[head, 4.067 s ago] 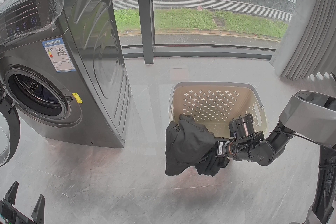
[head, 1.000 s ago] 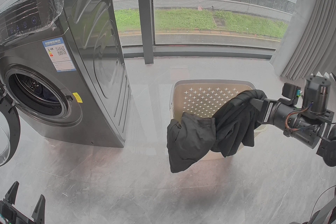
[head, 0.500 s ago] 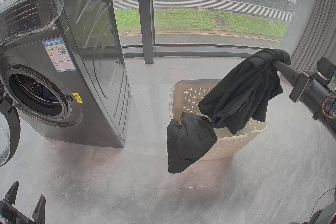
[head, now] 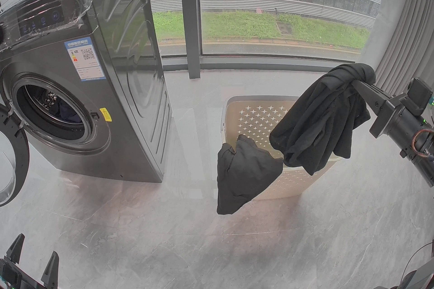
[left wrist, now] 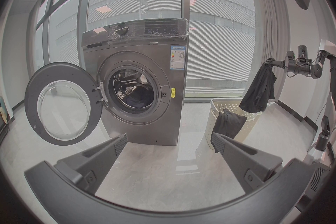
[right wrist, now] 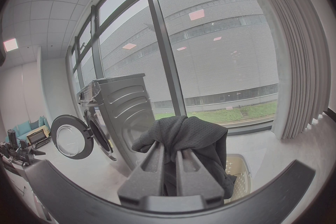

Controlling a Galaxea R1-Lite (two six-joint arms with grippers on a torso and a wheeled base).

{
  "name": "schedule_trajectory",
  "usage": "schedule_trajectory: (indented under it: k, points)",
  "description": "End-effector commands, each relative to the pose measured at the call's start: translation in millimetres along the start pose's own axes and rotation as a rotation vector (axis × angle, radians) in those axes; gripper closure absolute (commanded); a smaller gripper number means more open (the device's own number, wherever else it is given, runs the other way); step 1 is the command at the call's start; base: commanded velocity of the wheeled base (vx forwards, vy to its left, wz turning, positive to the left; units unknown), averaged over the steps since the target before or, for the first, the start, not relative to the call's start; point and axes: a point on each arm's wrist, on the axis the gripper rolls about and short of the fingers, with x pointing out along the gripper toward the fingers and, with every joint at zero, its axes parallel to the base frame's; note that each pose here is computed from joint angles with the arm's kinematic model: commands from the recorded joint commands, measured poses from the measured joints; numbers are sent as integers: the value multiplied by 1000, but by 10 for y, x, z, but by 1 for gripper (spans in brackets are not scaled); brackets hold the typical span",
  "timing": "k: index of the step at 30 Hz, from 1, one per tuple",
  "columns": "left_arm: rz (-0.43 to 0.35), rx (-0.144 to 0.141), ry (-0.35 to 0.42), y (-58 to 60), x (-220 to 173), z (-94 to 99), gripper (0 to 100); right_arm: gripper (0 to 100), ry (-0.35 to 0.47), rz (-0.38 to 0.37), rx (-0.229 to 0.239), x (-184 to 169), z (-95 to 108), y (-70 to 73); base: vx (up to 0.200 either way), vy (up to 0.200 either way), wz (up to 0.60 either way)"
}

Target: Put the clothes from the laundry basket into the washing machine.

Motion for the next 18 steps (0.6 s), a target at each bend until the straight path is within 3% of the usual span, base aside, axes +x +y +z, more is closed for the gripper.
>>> schedule_trajectory:
  k: [1, 18]
  points:
    - [0, 0, 2, 1, 1, -49, 0, 100, -6, -7, -1, -11, 16, -15, 0, 200, 0]
    - [-1, -6, 4, 1, 1, -50, 0, 100, 6, -21, 1, -7, -15, -28, 0, 200, 0]
